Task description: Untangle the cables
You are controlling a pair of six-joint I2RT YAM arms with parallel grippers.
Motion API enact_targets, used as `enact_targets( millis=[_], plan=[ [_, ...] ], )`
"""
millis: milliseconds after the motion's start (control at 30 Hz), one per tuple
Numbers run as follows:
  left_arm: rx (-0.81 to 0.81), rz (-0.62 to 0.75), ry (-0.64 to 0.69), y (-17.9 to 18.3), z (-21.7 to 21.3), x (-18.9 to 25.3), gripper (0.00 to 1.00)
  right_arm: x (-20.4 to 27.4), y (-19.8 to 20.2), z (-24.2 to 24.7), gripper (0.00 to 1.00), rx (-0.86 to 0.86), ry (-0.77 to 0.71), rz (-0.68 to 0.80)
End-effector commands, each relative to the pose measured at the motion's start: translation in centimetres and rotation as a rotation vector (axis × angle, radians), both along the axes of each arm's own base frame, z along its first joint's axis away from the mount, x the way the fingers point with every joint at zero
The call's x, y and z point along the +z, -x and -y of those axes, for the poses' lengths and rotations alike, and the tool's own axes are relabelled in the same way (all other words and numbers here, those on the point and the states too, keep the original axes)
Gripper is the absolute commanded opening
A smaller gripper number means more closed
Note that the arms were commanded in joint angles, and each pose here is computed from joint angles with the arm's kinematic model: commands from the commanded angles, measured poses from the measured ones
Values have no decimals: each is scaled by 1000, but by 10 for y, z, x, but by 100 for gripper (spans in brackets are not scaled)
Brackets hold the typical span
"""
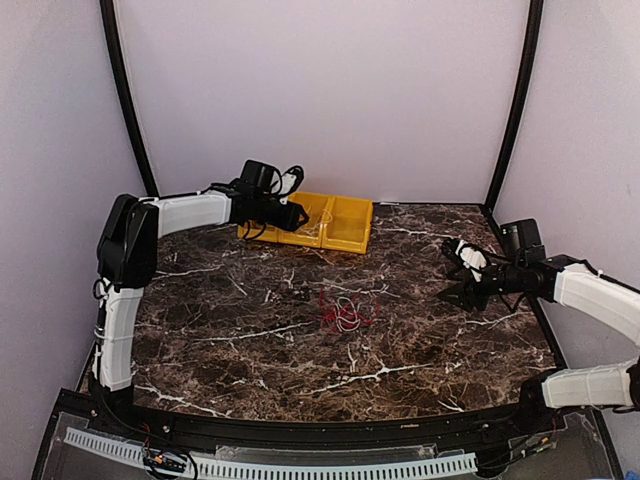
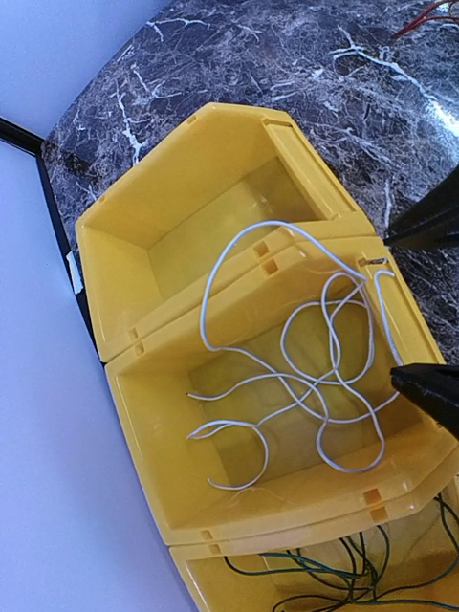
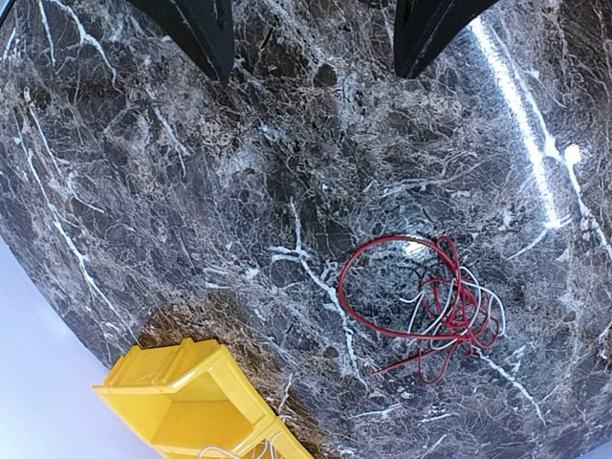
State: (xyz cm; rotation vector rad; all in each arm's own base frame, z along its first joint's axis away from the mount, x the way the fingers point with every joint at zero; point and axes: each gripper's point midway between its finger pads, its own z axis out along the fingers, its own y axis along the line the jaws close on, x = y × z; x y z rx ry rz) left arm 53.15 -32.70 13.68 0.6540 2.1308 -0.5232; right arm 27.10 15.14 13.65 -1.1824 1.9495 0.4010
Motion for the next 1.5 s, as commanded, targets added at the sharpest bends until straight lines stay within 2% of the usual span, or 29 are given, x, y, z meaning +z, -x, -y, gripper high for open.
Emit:
enact_targets(
  millis=[0,267,433,700,1067,1367,1433,1467],
  plan=[
    [-56,-13,-59,-4,5,-10,43,4,-2,1,59,0,-3,27],
    [-25,-11,-105,-19,3,-30,44,1,-3,2,59,-5,6,22],
    [-34,-9,-116,-21,4,-37,39,0,-3,2,59,-7,8,17],
    [-70,-17,-106,-18,9,-41,19,-4,-4,3,59,-11,16,7],
    [-91,-11,-113,-16,10,-43,0,-5,-5,4,59,-16,21,5],
    [-77,36,-111,-24,11,-34,0,-6,-5,4,59,-19,25,4],
    [-88,45,-134,-24,10,-33,10,-6,-5,4,59,-18,25,5],
    [-81,51,-150,-26,7,-33,19,-6,-5,4,60,-19,26,6]
  ],
)
